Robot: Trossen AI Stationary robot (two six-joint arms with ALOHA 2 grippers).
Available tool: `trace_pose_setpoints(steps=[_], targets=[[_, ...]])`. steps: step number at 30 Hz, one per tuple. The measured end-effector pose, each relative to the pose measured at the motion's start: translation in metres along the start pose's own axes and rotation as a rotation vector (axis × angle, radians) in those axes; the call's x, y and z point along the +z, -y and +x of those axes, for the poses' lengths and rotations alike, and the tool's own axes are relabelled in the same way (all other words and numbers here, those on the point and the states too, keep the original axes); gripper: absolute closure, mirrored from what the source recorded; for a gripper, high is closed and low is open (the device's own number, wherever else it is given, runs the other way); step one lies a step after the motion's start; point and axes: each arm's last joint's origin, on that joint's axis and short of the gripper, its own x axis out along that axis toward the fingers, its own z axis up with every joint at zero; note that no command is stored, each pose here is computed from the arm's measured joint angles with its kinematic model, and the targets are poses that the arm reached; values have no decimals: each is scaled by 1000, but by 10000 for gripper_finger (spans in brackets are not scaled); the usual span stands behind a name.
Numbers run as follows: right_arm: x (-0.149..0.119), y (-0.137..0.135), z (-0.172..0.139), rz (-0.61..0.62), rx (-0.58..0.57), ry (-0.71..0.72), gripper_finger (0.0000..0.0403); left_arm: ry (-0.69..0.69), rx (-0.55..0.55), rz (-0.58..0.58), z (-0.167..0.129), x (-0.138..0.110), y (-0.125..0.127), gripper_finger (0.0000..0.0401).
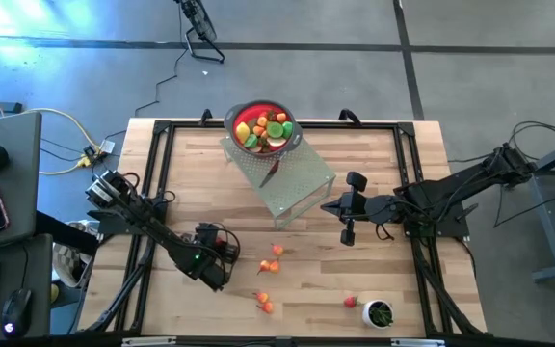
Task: Pick & Place Fruit
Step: Put the strawberry into the red strainer on the shelf
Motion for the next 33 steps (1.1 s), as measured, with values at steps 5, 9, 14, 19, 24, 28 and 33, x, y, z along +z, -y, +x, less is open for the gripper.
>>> trace_pose_setpoints(steps=[5, 9, 14, 19, 24, 28, 33], targets=[[0, 0, 0, 0, 0, 0, 401, 2, 5, -6, 0, 0, 0, 244], [0, 0, 0, 0, 0, 0, 401, 2, 3, -9, 0, 0, 0, 255], [0, 0, 0, 0, 0, 0, 401, 2, 2, -10, 0, 0, 0, 252], [0, 0, 0, 0, 0, 0, 401, 2, 2, -10, 0, 0, 0, 252], [0, 0, 0, 0, 0, 0, 400, -34, 18, -19, -6, 4, -2, 251], [0, 0, 0, 0, 0, -1, 400, -52, 4, 15, -19, 13, -6, 251], [0, 0, 0, 0, 0, 0, 400, -66, -44, 97, -34, 24, -8, 251]])
